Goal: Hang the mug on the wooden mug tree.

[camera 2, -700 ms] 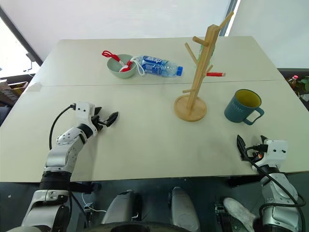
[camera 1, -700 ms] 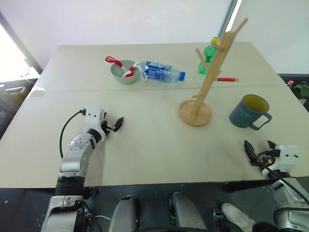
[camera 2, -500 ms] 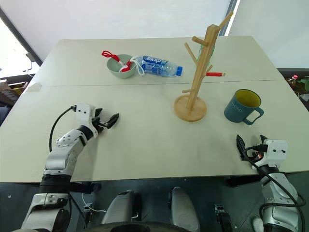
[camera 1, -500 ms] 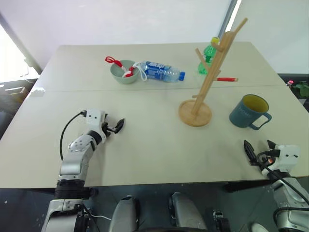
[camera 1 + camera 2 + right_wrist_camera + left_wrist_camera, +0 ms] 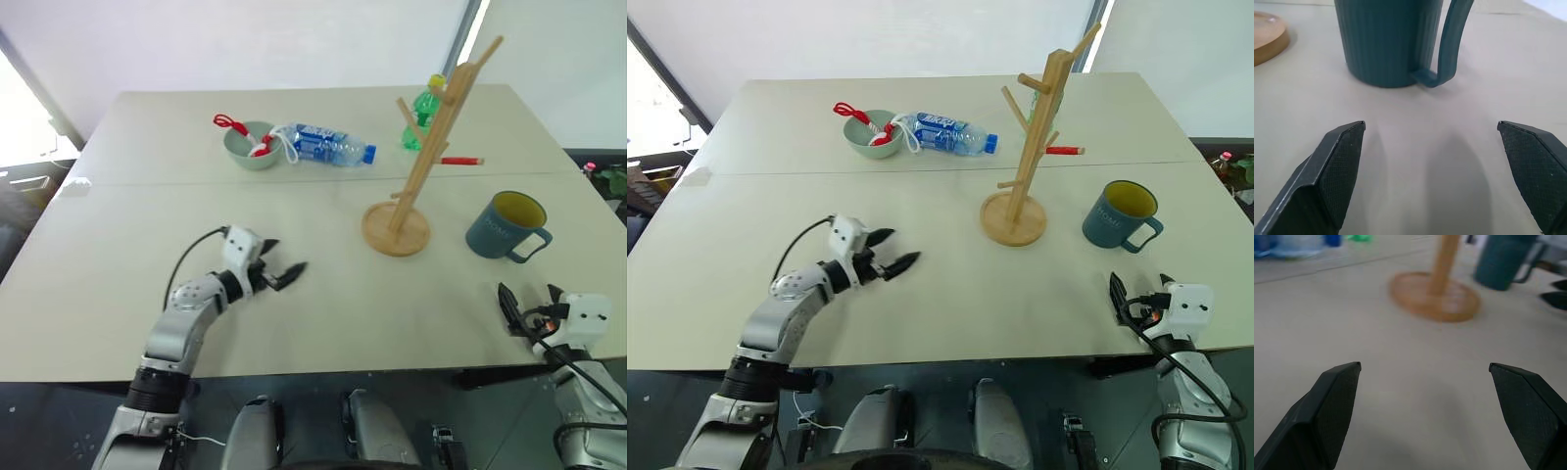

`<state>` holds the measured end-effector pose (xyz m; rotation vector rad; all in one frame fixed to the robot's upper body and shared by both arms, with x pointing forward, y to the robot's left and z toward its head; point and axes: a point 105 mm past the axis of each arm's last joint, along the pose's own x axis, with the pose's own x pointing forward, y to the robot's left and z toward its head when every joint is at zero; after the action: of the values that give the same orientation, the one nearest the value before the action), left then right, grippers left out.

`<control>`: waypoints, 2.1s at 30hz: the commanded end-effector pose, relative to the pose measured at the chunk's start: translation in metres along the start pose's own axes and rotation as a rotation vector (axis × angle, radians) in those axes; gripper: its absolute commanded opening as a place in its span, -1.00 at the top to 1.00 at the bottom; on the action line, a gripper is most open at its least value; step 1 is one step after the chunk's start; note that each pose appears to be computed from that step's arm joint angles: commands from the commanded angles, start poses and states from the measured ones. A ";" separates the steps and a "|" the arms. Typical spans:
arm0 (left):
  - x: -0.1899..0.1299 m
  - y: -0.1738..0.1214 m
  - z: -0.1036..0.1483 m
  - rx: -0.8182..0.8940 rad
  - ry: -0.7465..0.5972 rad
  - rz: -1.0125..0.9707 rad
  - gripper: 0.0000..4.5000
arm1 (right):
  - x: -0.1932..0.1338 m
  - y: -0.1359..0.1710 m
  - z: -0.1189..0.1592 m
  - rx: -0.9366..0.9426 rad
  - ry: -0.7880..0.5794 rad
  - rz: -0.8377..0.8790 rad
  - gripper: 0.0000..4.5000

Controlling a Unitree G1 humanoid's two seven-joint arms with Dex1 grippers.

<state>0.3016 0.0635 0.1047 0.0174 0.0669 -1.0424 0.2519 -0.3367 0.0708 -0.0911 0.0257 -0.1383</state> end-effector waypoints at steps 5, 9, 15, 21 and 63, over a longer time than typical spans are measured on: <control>0.015 -0.067 0.025 0.108 -0.048 -0.401 -1.00 | 0.012 -0.009 0.028 -0.010 -0.104 -0.082 -0.98; 0.020 -0.068 0.031 0.120 -0.062 -0.412 -1.00 | 0.019 -0.015 0.028 -0.023 -0.100 -0.143 -0.98; 0.021 -0.067 0.033 0.130 -0.067 -0.401 -1.00 | 0.029 -0.021 0.028 0.003 -0.111 -0.214 -0.98; 0.020 -0.069 0.036 0.131 -0.077 -0.407 -1.00 | 0.035 -0.023 0.027 0.000 -0.111 -0.251 -0.98; 0.019 -0.066 0.029 0.129 -0.091 -0.395 -1.00 | 0.029 0.044 0.060 -0.526 -0.225 0.220 0.97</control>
<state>0.2569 0.0126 0.1252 0.0861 -0.0441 -1.4374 0.2911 -0.3111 0.1069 -0.5070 -0.0816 0.0126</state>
